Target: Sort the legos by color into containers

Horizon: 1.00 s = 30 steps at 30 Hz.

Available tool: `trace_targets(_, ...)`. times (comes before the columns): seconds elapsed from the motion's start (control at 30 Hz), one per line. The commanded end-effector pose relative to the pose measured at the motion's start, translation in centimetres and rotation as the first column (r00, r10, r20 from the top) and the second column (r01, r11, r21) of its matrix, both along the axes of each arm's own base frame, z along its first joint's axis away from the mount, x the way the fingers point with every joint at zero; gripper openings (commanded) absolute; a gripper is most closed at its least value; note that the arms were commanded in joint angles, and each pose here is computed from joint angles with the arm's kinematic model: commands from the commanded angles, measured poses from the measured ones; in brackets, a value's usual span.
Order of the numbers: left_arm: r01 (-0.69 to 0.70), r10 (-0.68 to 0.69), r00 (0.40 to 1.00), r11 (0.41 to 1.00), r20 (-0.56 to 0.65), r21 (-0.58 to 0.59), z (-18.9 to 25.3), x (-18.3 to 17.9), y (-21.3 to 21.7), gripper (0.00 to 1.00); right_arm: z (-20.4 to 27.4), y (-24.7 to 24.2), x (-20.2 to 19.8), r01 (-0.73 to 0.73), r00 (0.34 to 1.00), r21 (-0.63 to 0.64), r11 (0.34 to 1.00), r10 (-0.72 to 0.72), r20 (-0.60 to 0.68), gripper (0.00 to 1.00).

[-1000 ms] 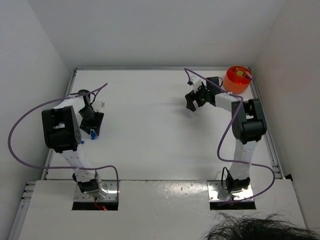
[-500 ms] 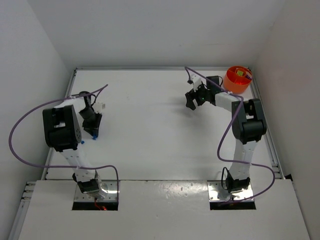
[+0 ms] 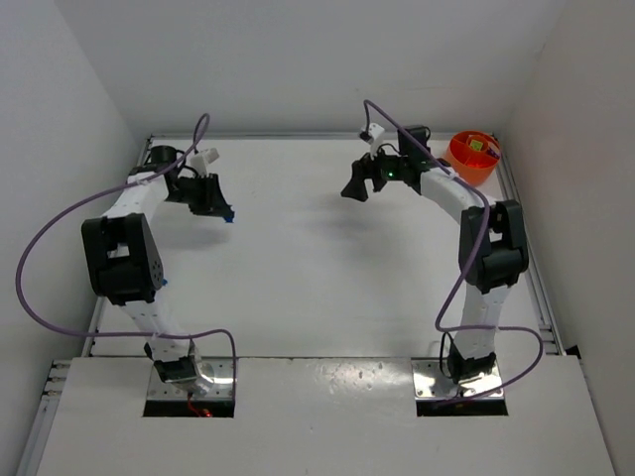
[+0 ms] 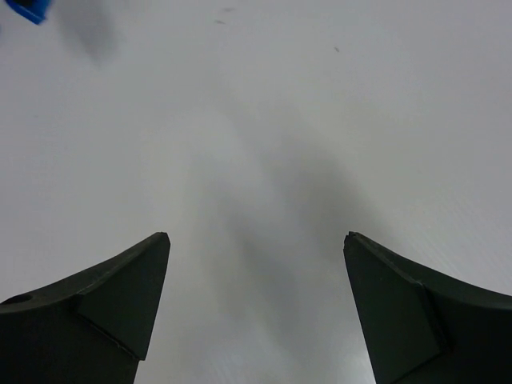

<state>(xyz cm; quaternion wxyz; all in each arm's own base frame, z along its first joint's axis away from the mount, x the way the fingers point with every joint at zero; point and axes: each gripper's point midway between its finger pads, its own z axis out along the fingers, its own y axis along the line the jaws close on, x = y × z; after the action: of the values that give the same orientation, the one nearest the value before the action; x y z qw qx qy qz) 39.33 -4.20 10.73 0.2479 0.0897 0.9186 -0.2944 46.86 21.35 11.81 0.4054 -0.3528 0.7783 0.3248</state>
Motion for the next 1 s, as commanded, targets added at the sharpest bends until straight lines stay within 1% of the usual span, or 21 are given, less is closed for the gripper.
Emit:
trace_targets(0.0, 0.118, -0.090, 0.984, 0.975, 0.153, -0.189, 4.8, 0.3, -4.3, 0.08, 7.7, 3.6, -2.2, -0.111, 0.985, 0.076, 0.991, 0.099, 0.143, 0.91)
trace_targets(0.03, 0.153, -0.113, 0.977, 0.962, 0.179, -0.228, 5.8, 0.0, -5.4, 0.08, 8.0, 4.0, -2.8, -0.123, 0.983, 0.077, 0.989, 0.111, 0.148, 0.91)
trace_targets(0.07, 0.163, -0.117, 0.976, 0.953, 0.186, -0.256, 6.0, 0.0, -5.8, 0.08, 9.0, 5.1, -3.7, -0.151, 0.976, 0.080, 0.985, 0.136, 0.168, 0.94)
trace_targets(0.13, 0.236, -0.173, 0.962, 0.918, 0.212, -0.320, 7.3, -0.6, -8.0, 0.08, 10.1, 6.5, -4.5, -0.193, 0.965, 0.091, 0.977, 0.172, 0.200, 0.99)
trace_targets(0.17, 0.264, -0.195, 0.954, 0.904, 0.226, -0.335, 7.8, -0.8, -8.7, 0.08, 10.3, 7.9, -5.5, -0.228, 0.958, 0.101, 0.968, 0.204, 0.203, 1.00)
trace_targets(0.23, 0.331, -0.249, 0.935, 0.867, 0.252, -0.372, 9.0, -1.6, -10.4, 0.08, 11.1, 9.2, -6.3, -0.267, 0.940, 0.097, 0.959, 0.237, 0.243, 1.00)
trace_targets(0.33, 0.388, -0.292, 0.914, 0.835, 0.282, -0.390, 10.2, -2.1, -11.8, 0.08, 11.0, 11.6, -8.0, -0.326, 0.918, 0.079, 0.942, 0.295, 0.265, 1.00)
trace_targets(0.37, 0.413, -0.314, 0.905, 0.815, 0.288, -0.406, 10.6, -2.5, -12.5, 0.08, 11.0, 12.7, -8.7, -0.352, 0.903, 0.062, 0.934, 0.321, 0.285, 1.00)
trace_targets(0.43, 0.433, -0.328, 0.895, 0.802, 0.303, -0.411, 11.5, -2.9, -13.1, 0.08, 11.4, 13.7, -9.4, -0.390, 0.876, 0.042, 0.920, 0.356, 0.325, 1.00)
trace_targets(0.53, 0.482, -0.365, 0.870, 0.766, 0.330, -0.425, 12.6, -4.0, -14.3, 0.08, 10.4, 15.4, -10.5, -0.456, 0.813, -0.029, 0.889, 0.430, 0.394, 1.00)
trace_targets(0.57, 0.495, -0.376, 0.865, 0.754, 0.333, -0.432, 12.8, -4.3, -14.7, 0.08, 10.0, 15.7, -10.7, -0.478, 0.779, -0.061, 0.876, 0.455, 0.432, 1.00)
trace_targets(0.63, 0.508, -0.385, 0.856, 0.749, 0.344, -0.426, 13.2, -4.7, -15.0, 0.08, 9.8, 16.4, -11.5, -0.509, 0.743, -0.096, 0.856, 0.492, 0.454, 1.00)
trace_targets(0.67, 0.513, -0.385, 0.853, 0.748, 0.353, -0.421, 13.5, -4.8, -15.0, 0.08, 10.3, 16.3, -11.4, -0.514, 0.714, -0.119, 0.849, 0.501, 0.489, 1.00)
trace_targets(0.73, 0.519, -0.393, 0.849, 0.744, 0.352, -0.422, 13.5, -5.3, -15.3, 0.08, 9.1, 16.7, -12.5, -0.540, 0.699, -0.140, 0.830, 0.535, 0.474, 1.00)
trace_targets(0.77, 0.531, -0.400, 0.841, 0.738, 0.364, -0.415, 14.0, -5.7, -15.6, 0.08, 9.5, 16.5, -12.2, -0.530, 0.685, -0.161, 0.832, 0.533, 0.498, 1.00)
trace_targets(0.8, 0.527, -0.401, 0.845, 0.739, 0.355, -0.420, 13.7, -5.8, -15.6, 0.08, 9.1, 16.8, -12.7, -0.542, 0.676, -0.168, 0.824, 0.546, 0.495, 1.00)
trace_targets(0.83, 0.545, -0.410, 0.832, 0.733, 0.375, -0.408, 14.1, -6.1, -15.9, 0.08, 9.4, 16.6, -12.4, -0.526, 0.673, -0.182, 0.831, 0.537, 0.508, 1.00)
trace_targets(0.9, 0.542, -0.414, 0.834, 0.739, 0.365, -0.399, 13.7, -6.6, -16.2, 0.08, 8.6, 16.8, -12.6, -0.518, 0.673, -0.200, 0.832, 0.540, 0.505, 1.00)
trace_targets(0.97, 0.565, -0.431, 0.818, 0.728, 0.382, -0.389, 14.1, -7.1, -16.7, 0.08, 9.1, 17.1, -12.4, -0.500, 0.664, -0.209, 0.841, 0.527, 0.531, 1.00)
